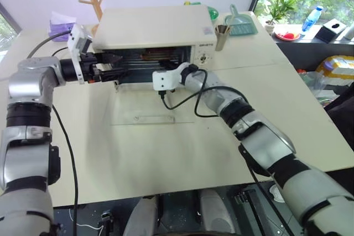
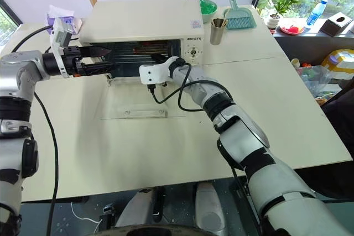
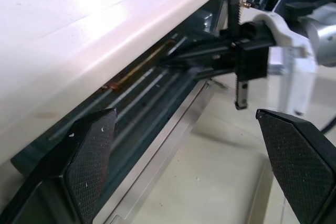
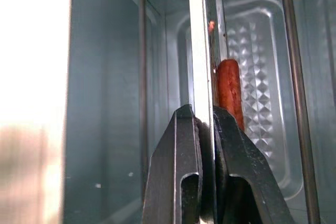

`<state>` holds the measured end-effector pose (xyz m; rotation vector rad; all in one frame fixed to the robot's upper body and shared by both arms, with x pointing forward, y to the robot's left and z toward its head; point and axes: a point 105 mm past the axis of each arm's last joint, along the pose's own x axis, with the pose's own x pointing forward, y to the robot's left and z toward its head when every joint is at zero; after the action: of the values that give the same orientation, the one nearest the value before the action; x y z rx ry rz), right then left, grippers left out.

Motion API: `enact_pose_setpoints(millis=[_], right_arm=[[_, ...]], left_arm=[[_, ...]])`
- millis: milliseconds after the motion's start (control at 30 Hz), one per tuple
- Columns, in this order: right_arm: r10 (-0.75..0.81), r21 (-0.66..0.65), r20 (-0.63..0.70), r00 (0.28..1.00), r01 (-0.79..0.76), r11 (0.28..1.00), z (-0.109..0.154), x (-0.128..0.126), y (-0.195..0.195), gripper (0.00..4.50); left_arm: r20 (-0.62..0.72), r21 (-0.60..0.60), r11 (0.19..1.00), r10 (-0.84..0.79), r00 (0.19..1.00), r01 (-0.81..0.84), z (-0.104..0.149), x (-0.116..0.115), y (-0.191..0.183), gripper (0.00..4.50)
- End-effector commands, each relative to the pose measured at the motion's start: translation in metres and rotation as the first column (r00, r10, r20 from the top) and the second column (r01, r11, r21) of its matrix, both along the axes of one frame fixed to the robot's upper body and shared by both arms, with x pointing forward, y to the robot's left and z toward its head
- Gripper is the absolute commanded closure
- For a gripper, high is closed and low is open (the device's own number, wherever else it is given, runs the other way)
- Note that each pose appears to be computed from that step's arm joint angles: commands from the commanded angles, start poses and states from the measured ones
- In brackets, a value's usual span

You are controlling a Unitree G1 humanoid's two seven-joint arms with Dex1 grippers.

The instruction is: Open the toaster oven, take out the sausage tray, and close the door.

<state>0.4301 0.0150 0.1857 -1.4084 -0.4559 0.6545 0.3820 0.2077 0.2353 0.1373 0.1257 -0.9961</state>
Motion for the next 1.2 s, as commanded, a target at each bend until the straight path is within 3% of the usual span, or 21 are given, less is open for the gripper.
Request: enact_pose_setpoints(millis=[33, 1200], right_arm=[[0.085, 0.007, 0.025, 0.996, -0.085, 0.996, 0.008, -0.018, 0.012, 4.45], [0.104, 0.023, 0.023, 0.994, -0.105, 0.994, 0.002, -0.063, -0.032, 4.45]], left_arm=[[0.060, 0.011, 1.000, 0.013, 0.998, -0.014, 0.017, 0.002, 0.003, 0.00], [0.042, 0.032, 0.999, -0.019, 0.999, 0.018, 0.014, 0.009, -0.002, 0.00]])
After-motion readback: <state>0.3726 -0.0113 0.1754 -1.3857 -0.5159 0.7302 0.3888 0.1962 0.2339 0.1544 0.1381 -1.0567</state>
